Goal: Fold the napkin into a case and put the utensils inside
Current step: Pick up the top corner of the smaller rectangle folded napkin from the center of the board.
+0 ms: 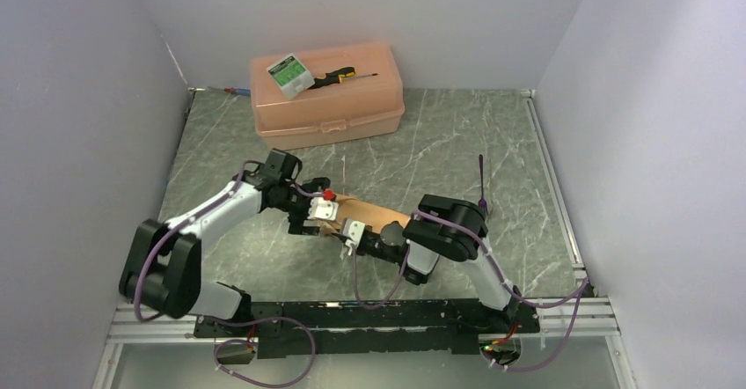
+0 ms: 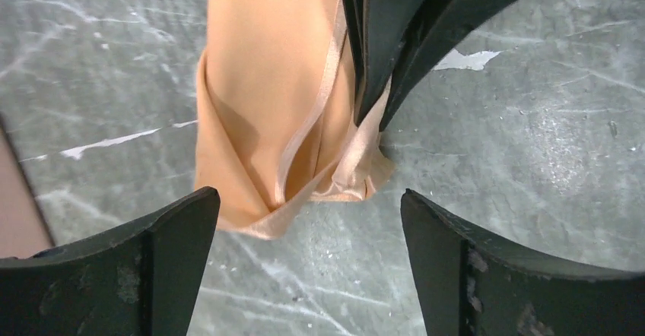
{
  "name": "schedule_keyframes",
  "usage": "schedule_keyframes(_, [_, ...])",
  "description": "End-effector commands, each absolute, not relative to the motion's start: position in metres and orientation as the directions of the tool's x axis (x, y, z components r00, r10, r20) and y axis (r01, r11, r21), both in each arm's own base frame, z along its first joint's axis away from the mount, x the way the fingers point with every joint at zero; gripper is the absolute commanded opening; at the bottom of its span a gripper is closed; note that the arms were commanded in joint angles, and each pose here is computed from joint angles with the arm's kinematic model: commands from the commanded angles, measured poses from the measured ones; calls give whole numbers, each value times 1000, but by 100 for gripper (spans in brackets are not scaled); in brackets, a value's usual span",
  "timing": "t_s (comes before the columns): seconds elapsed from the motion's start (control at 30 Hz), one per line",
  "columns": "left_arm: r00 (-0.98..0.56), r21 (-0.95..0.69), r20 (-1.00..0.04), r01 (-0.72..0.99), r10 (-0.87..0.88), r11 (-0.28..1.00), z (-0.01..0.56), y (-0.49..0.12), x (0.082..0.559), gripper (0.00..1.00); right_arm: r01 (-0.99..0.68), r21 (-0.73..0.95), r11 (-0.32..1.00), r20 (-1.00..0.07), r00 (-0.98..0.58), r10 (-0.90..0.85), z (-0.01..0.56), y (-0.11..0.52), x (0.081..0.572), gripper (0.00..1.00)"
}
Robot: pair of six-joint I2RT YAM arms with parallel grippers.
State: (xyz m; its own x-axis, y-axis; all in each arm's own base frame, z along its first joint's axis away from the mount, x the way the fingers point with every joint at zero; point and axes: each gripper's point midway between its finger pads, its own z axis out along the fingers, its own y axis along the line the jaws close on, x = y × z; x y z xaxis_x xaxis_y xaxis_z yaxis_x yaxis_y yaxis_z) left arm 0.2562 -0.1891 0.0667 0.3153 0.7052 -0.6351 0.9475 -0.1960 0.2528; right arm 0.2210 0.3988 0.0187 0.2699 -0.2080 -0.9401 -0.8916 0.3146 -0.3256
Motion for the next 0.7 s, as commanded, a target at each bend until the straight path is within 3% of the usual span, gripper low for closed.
schedule_keyframes(0.0, [378,331,-679,923,629,-197,90,-191,240,95,-882,-265,390,-964,251,-87,41,394,232,0])
schedule_keyframes(0.13, [479,417,-636,873,604,-253,87,-188,236,95,-894,-228,385,-973,225,-54,47,395,233,0])
schedule_keyframes(0.33, [700,598,-467,700,540,-391,58,-183,238,95,-919,-138,369,-989,146,-6,52,390,237,0])
schedule_keyframes(0.5, [795,757,-325,543,512,-363,59,-191,268,95,-934,-100,342,-994,112,15,52,392,235,0])
schedule_keyframes(0.67, [815,801,-277,489,510,-346,56,-195,280,95,-946,-76,316,-996,88,24,51,392,234,0])
